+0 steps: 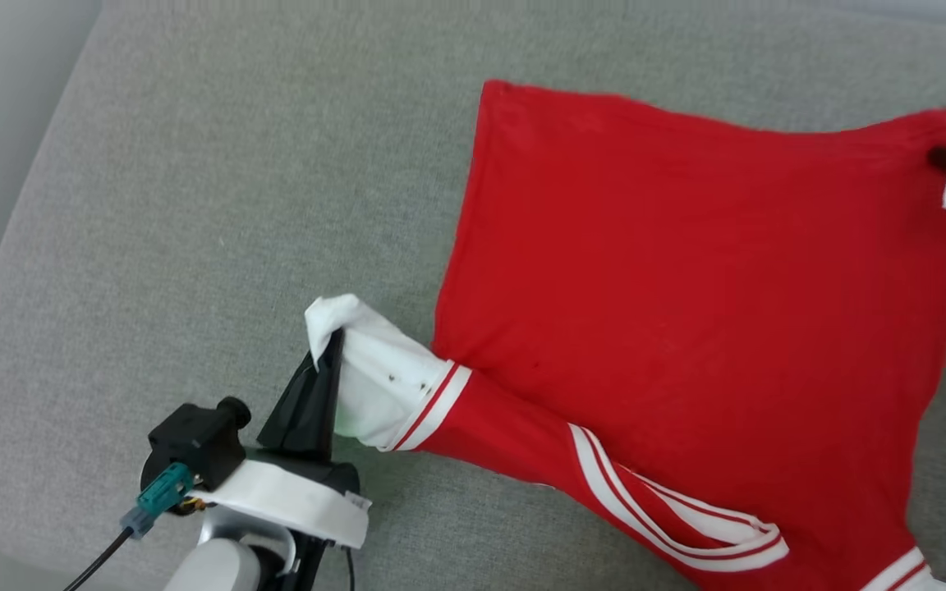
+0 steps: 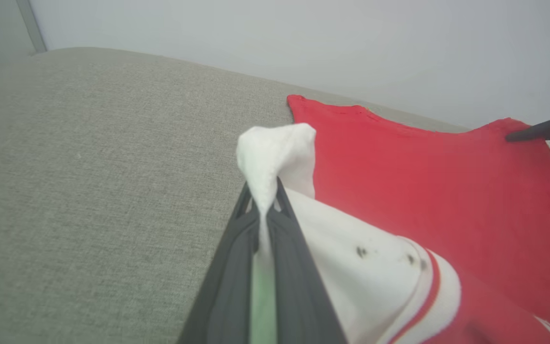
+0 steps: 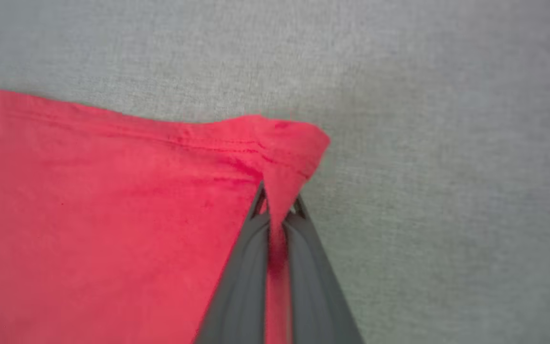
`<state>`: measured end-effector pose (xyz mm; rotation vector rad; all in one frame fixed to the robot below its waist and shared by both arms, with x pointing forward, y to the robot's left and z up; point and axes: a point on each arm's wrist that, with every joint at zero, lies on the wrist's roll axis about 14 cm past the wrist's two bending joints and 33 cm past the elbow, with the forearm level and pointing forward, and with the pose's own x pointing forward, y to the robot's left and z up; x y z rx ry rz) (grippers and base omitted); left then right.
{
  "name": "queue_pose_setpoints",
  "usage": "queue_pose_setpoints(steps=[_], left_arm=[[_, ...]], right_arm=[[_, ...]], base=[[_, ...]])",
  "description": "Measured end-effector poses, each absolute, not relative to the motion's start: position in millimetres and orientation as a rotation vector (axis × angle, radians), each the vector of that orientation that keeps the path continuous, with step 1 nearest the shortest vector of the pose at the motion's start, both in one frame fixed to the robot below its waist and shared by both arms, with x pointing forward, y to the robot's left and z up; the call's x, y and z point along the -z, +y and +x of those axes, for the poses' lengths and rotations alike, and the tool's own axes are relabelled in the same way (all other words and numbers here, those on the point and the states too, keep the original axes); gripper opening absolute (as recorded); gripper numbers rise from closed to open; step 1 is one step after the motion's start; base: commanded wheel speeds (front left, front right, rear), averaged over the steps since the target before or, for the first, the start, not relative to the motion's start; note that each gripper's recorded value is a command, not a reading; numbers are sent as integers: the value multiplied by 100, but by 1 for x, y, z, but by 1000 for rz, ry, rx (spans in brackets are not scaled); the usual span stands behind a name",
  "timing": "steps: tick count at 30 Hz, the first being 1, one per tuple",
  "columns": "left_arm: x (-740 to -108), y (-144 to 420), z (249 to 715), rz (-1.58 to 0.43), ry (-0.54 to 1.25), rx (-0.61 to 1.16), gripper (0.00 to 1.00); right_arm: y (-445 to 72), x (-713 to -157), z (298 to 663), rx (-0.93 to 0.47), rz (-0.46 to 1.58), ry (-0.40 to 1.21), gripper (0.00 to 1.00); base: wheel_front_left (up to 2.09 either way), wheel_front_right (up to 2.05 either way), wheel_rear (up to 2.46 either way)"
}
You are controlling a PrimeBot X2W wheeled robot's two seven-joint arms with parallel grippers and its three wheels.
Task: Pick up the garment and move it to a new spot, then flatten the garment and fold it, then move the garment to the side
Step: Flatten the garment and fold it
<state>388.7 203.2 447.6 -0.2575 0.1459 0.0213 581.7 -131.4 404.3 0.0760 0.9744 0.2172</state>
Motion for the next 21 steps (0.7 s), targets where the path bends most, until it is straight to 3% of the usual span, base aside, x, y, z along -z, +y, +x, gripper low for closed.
queue_pose_setpoints(steps=[4,10,16,21], left_arm=[[-451,208,376,-245,156,-38,0],[-461,202,363,-237,161,-31,0],[-472,193,350,-234,157,-2,0],[-481,179,349,-235,148,38,0]], right_arm=[[-153,-449,578,-209,-25,859,0],[-223,-478,524,-114,-117,829,0],[-281,-459,419,-9,-100,939,0],[-291,-415,313,48,27,1096,0]], base=[[0,0,0],[0,0,0],[0,0,0],[0,0,0]])
